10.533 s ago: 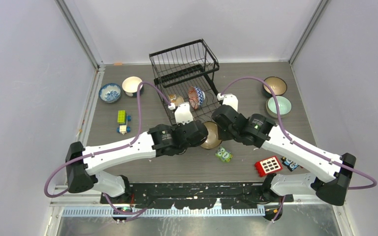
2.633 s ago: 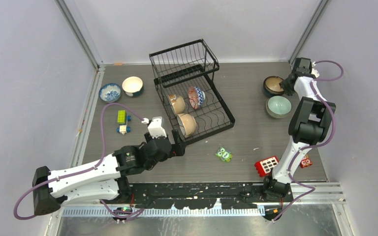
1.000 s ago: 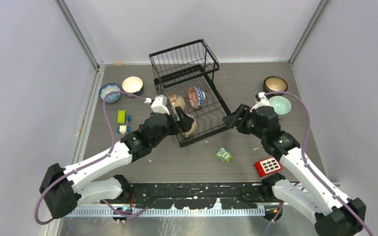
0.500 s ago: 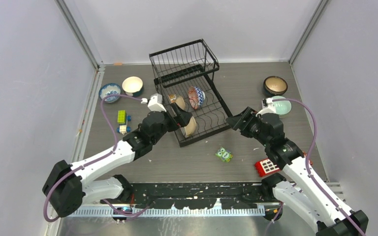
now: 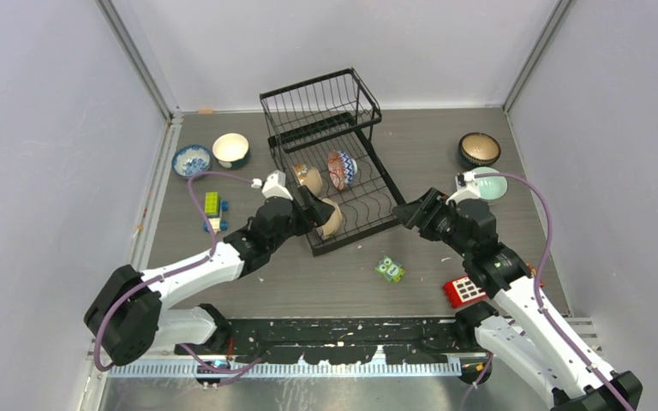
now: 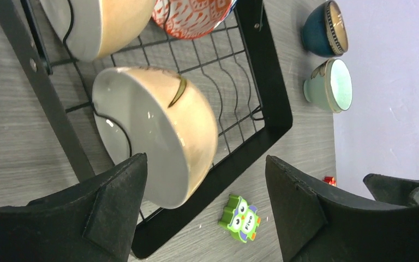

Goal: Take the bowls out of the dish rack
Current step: Pick up the bowl from the dish rack.

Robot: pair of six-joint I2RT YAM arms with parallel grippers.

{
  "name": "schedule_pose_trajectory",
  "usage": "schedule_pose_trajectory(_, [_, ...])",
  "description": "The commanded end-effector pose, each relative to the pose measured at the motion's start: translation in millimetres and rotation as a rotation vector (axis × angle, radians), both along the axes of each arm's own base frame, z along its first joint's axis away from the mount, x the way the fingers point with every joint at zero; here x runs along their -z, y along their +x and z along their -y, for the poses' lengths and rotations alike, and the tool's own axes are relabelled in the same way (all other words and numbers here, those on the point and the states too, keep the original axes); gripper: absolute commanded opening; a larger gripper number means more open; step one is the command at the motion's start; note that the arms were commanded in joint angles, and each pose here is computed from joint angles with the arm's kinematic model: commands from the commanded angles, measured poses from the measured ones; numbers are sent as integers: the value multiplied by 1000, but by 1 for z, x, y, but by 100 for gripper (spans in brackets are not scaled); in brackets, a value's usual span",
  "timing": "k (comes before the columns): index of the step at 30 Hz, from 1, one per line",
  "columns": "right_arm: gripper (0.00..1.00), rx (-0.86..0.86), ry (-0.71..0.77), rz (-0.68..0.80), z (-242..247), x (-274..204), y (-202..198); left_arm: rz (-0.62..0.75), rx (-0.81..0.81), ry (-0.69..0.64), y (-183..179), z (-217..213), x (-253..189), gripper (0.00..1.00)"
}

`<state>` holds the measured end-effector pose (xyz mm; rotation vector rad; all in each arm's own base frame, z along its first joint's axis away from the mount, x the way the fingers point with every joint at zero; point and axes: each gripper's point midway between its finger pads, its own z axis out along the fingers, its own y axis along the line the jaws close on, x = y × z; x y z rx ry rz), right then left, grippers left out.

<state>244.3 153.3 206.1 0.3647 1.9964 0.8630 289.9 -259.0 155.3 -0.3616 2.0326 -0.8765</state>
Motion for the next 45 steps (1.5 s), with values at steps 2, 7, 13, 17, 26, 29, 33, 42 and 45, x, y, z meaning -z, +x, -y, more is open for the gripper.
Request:
schedule_pose_trajectory(2, [67, -23, 21, 45, -5, -10, 3, 8, 21, -95, 0, 8, 0, 78])
schedule_pose_trajectory(7, [67, -26, 30, 46, -5, -9, 0, 32, 41, -137, 1, 12, -1, 73])
schedule_pose_trajectory(13, [67, -28, 38, 47, -5, -8, -2, 53, 64, -191, 4, 16, 0, 65])
schedule_pose_trajectory(17, [67, -32, 43, 46, -6, -7, -3, 54, 69, -213, 6, 16, 3, 59])
schedule_pose_trajectory(26, [67, -33, 44, 48, -5, -6, -5, 73, 74, -261, 8, 15, 4, 46])
schedule_pose_trajectory(29, [67, -34, 45, 46, -5, -6, -6, 64, 80, -272, 9, 16, 8, 44])
schedule_pose_trajectory(33, [67, -34, 42, 45, -4, -5, -7, 64, 87, -291, 9, 18, 10, 41])
schedule_pose_trajectory(42, [67, -35, 35, 47, -4, -5, -8, 63, 109, -310, 8, 21, 13, 31])
schedule_pose_trajectory(45, [67, -34, 31, 45, -3, -3, -8, 61, 109, -310, 8, 20, 15, 26])
